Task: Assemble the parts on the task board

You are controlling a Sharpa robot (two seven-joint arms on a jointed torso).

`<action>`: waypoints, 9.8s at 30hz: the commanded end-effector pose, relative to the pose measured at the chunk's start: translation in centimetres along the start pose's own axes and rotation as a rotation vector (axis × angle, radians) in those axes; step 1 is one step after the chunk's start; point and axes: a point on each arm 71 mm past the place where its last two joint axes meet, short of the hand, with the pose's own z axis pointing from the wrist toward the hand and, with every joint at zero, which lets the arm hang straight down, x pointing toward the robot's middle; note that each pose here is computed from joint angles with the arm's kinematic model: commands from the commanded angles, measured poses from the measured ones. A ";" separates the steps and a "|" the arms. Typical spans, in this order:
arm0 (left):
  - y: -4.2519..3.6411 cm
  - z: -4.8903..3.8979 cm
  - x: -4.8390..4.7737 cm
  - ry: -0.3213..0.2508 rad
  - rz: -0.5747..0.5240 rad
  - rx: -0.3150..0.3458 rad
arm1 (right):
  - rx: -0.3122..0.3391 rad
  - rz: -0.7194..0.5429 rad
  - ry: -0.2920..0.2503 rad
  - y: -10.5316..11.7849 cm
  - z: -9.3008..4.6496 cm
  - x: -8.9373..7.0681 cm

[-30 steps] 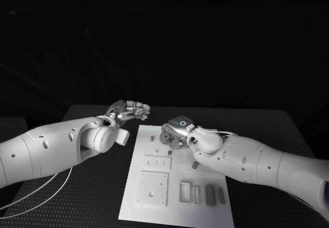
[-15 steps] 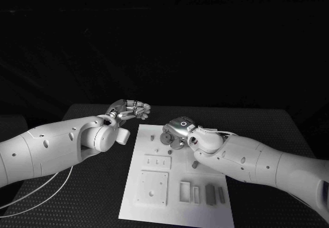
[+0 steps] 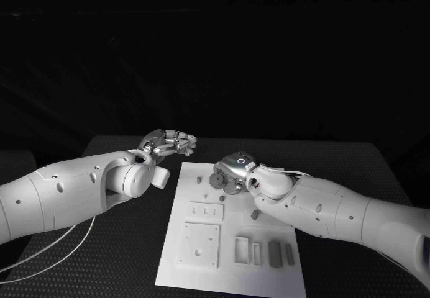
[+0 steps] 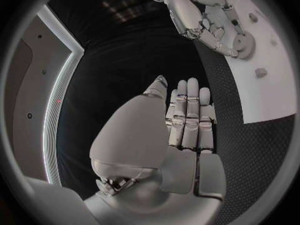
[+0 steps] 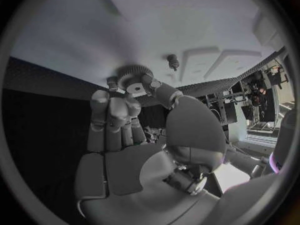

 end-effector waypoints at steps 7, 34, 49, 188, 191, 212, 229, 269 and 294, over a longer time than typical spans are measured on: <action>-0.19 0.09 0.18 0.008 -0.002 0.011 | 0.029 0.053 0.135 -0.6 -0.3 1.2; -0.16 -0.19 -0.60 -0.009 0.000 0.014 | 0.004 0.349 -0.205 -4.0 -1.9 -3.1; -0.08 -0.04 -2.01 -0.045 0.017 0.028 | 0.109 0.544 -0.093 -13.4 -8.0 -5.6; 0.59 0.26 -1.84 -0.018 0.010 -0.001 | 0.267 0.559 0.079 -15.1 -9.1 3.5; 0.59 0.26 -1.83 -0.018 0.010 -0.002 | 0.268 0.558 0.076 -15.2 -9.1 3.5; 0.59 0.28 -1.88 -0.019 0.010 -0.001 | 0.272 0.557 0.077 -15.3 -9.3 3.5; 0.61 0.26 -1.95 -0.019 0.010 -0.002 | 0.282 0.550 0.059 -15.6 -9.4 3.4; 0.61 0.27 -2.00 -0.021 0.011 -0.002 | 0.277 0.558 0.083 -15.7 -9.8 3.6; 0.63 0.26 -2.00 -0.016 0.014 -0.004 | 0.282 0.530 0.047 -15.7 -9.8 3.4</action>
